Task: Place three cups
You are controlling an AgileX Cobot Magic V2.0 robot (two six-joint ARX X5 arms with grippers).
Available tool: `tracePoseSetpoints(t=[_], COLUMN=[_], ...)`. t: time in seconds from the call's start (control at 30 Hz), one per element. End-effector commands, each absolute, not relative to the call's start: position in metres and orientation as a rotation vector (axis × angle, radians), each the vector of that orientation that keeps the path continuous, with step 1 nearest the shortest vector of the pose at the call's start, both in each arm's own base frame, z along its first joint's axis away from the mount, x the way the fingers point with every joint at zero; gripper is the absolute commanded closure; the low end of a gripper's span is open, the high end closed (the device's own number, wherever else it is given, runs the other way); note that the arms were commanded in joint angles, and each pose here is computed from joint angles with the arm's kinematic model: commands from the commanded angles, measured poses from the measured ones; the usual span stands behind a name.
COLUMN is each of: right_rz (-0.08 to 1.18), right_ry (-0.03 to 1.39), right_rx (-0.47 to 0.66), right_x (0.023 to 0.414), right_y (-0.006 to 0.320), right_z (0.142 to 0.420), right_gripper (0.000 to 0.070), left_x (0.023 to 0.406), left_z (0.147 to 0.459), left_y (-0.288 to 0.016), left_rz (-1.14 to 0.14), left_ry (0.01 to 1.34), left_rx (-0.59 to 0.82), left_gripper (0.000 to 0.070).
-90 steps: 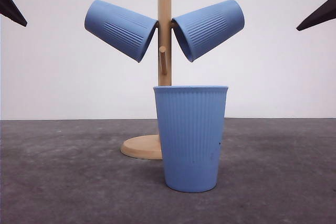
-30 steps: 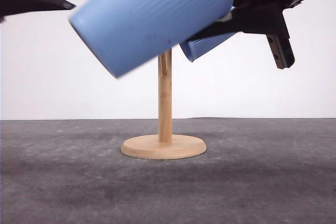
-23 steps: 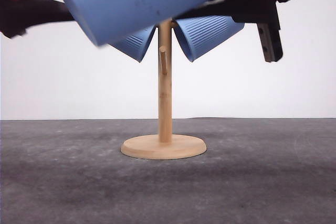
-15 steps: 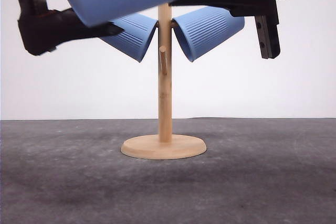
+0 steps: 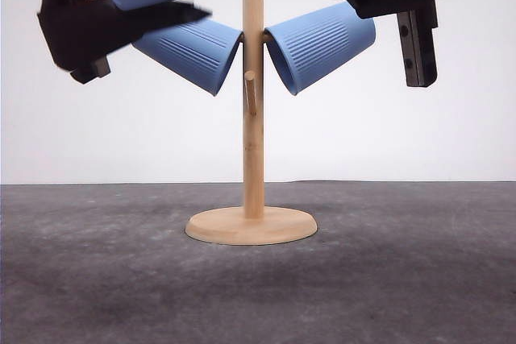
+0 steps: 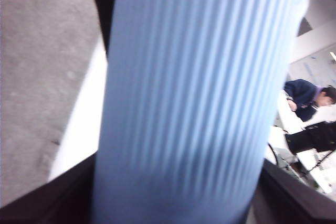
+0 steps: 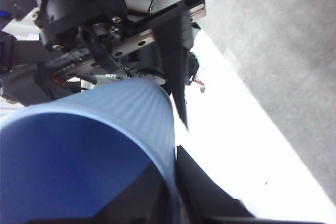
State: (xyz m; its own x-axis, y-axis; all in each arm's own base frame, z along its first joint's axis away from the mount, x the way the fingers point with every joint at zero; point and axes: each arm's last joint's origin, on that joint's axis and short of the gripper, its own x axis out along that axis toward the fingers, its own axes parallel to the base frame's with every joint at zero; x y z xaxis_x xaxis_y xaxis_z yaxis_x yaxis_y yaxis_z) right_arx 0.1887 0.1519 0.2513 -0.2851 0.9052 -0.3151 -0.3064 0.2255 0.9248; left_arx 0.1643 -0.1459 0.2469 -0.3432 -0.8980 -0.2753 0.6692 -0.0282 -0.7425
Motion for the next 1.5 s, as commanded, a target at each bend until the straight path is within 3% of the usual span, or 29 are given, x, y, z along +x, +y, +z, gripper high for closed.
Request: tracePoseSetpoints(t=[0.0,0.13,0.3,0.5,0.7,0.97,1.2,1.47], right_rz=[1.364,1.367,1.354,1.286,1.235,1.128,1.057,1.055], right_ry=[1.358,1.352,1.344,1.281,1.158,0.964,0.835,0.787], right_rx=[0.633,0.629,0.619,0.582,0.592,0.635,0.631,0.593], right_x=[0.189,0.189,0.19,0.193,0.197,0.195,0.19,0.189], right_y=[0.154,0.154,0.154,0.148,0.125,0.082,0.056,0.051], right_z=[0.255,0.255,0.254,0.256,0.27,0.294,0.307,0.309], right_gripper=[0.07,0.0675,0.0473,0.0409,0.0407,0.0404,0.0404,0.0404], left_x=[0.165,0.165,0.165,0.165,0.165,0.167,0.173,0.188], left_z=[0.249,0.25,0.249,0.249,0.249,0.247,0.249,0.26], left_y=[-0.149,-0.149,-0.149,-0.148,-0.148,-0.149,-0.151,-0.157], left_rz=[-1.697,-1.708,-1.707,-1.697,-1.671,-1.493,-1.237,-0.966], left_ry=[0.96,0.96,0.962,0.983,1.01,1.149,1.335,1.304], left_rx=[-0.309,-0.315,-0.315,-0.328,-0.342,-0.416,-0.633,-0.88], left_gripper=[0.034,0.0396,0.0395,0.0394,0.0393,0.0392,0.0392,0.0392])
